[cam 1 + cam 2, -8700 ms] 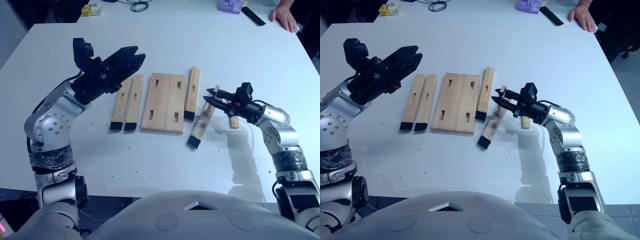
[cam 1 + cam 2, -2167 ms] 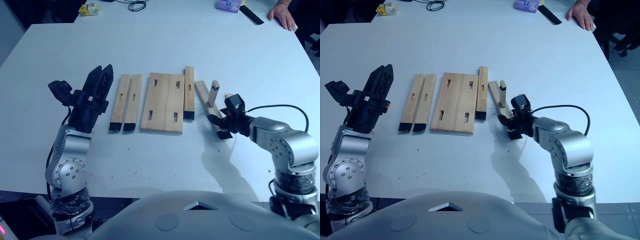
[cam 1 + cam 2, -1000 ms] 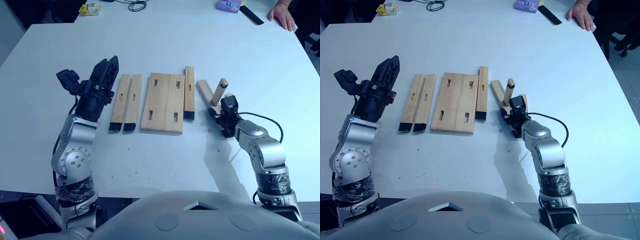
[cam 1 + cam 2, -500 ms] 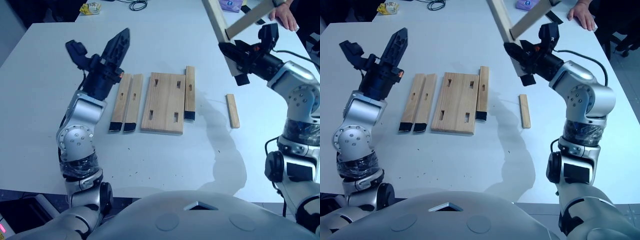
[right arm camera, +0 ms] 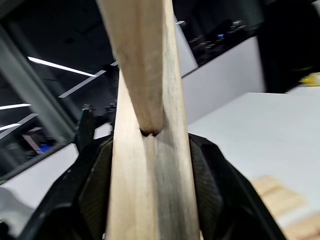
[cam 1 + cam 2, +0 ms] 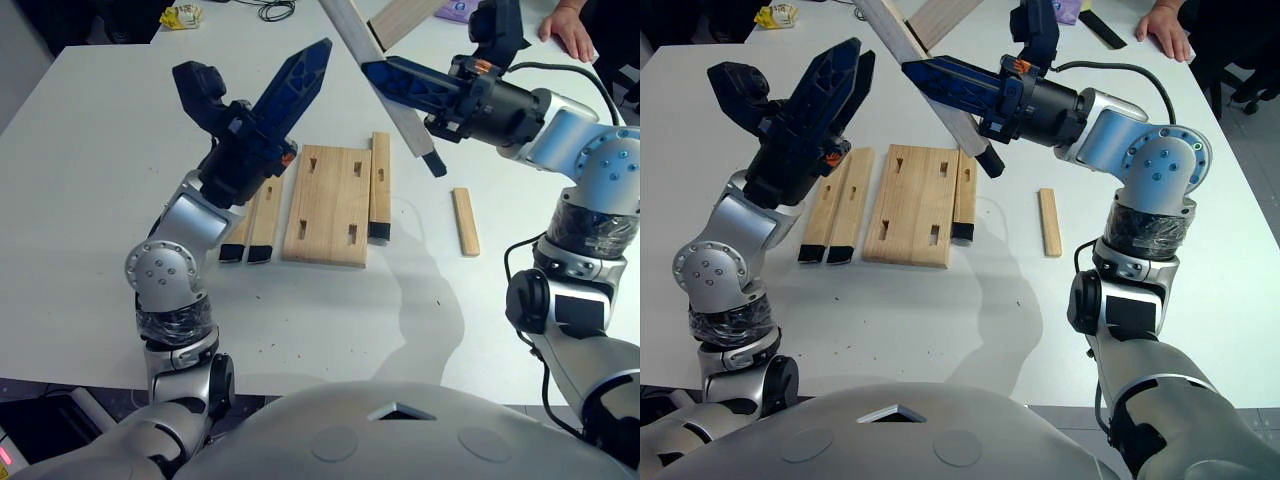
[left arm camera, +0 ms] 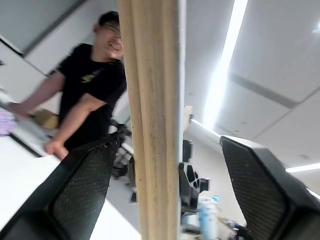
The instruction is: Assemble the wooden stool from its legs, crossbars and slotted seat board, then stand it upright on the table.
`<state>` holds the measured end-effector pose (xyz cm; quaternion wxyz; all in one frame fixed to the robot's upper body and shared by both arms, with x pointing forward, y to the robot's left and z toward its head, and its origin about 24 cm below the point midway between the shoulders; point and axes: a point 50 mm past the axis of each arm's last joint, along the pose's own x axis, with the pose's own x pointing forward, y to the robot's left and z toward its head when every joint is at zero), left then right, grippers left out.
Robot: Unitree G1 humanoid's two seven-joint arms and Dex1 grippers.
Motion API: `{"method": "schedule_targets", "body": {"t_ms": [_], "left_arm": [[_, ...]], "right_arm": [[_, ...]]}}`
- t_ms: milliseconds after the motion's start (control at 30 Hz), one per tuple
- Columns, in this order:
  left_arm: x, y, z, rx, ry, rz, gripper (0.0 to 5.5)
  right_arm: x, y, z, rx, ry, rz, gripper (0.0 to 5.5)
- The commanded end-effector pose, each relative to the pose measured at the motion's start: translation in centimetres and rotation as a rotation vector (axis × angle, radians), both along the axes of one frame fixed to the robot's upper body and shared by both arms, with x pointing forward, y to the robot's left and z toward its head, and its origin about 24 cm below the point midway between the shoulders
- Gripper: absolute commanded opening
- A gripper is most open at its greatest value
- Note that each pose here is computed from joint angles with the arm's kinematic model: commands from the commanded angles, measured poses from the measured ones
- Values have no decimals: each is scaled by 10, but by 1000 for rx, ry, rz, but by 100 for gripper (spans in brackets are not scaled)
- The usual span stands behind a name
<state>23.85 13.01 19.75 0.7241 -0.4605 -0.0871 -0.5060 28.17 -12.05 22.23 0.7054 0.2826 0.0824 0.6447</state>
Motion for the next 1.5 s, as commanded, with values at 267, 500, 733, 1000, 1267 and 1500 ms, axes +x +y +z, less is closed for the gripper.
{"method": "schedule_targets", "body": {"t_ms": [267, 500, 733, 1000, 1267, 1500], "left_arm": [[-7, -6, 14, -19, -51, -81, 375], [-14, -14, 18, -7, -45, -147, 375], [-14, -14, 16, 4, -28, -178, 375], [-17, -17, 9, -1, 7, -178, 375], [-14, -13, 8, -20, 32, -133, 318], [-14, -11, 6, -19, 49, -109, 237]], "right_arm": [[-18, 3, 6, 63, 36, 169, 205], [-24, 10, -2, 25, 46, 215, 205], [-30, 14, -6, 12, 43, 247, 205], [-32, 15, -3, 26, 36, 268, 205], [-34, 16, -7, 19, 43, 259, 205], [-33, 17, -7, 22, 21, 208, 205]]}}
